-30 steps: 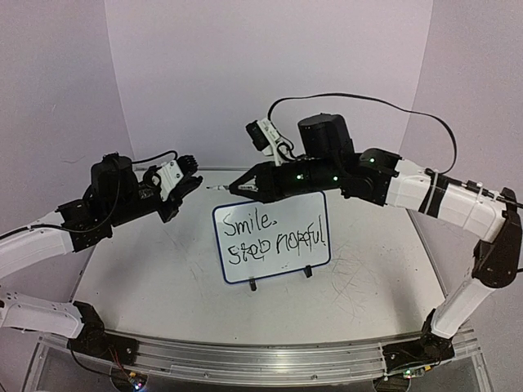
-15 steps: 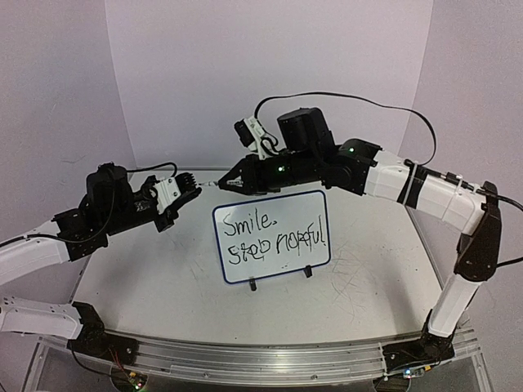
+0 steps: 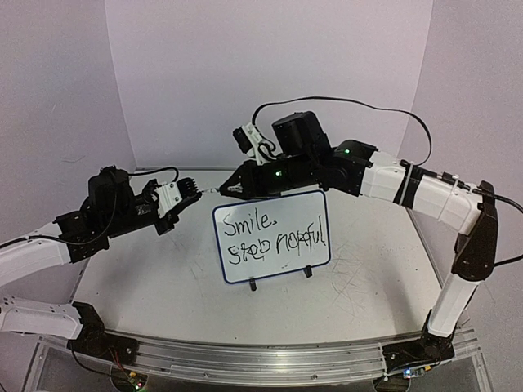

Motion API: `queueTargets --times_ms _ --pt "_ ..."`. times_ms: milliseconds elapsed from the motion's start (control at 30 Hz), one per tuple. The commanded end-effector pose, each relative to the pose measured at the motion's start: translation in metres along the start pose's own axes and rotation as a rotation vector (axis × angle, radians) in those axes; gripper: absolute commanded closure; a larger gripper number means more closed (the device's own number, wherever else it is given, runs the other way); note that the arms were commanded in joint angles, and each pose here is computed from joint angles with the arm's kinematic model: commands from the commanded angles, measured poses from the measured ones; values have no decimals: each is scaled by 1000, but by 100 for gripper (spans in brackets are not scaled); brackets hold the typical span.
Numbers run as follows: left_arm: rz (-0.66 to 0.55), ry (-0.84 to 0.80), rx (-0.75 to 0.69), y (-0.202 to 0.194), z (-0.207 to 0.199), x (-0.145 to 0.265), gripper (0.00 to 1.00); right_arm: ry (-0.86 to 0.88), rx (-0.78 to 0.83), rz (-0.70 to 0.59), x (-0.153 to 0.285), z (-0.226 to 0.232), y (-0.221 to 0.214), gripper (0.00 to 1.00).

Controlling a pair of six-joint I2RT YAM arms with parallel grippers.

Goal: Write a sentence on the whiteboard
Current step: Insert the whiteboard marker without the cap into the pen cap.

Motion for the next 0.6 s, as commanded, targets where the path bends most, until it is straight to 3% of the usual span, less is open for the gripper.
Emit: queueTargets --times_ms 0,567 --pt "-52 21 -11 13 5 2 100 11 25 -31 -1 9 14 100" --pt "-51 2 -29 15 2 2 100 8 14 23 -20 8 5 100"
Point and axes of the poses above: each gripper's point midway between its finger pads, its own x axis back along the fingers, its own z axis along the line the jaws close on, y = z × x, the point moved 2 cm from there along x, back along the fingers, and after that the axes turned 7 degrees about x, right-handed, at the moved point
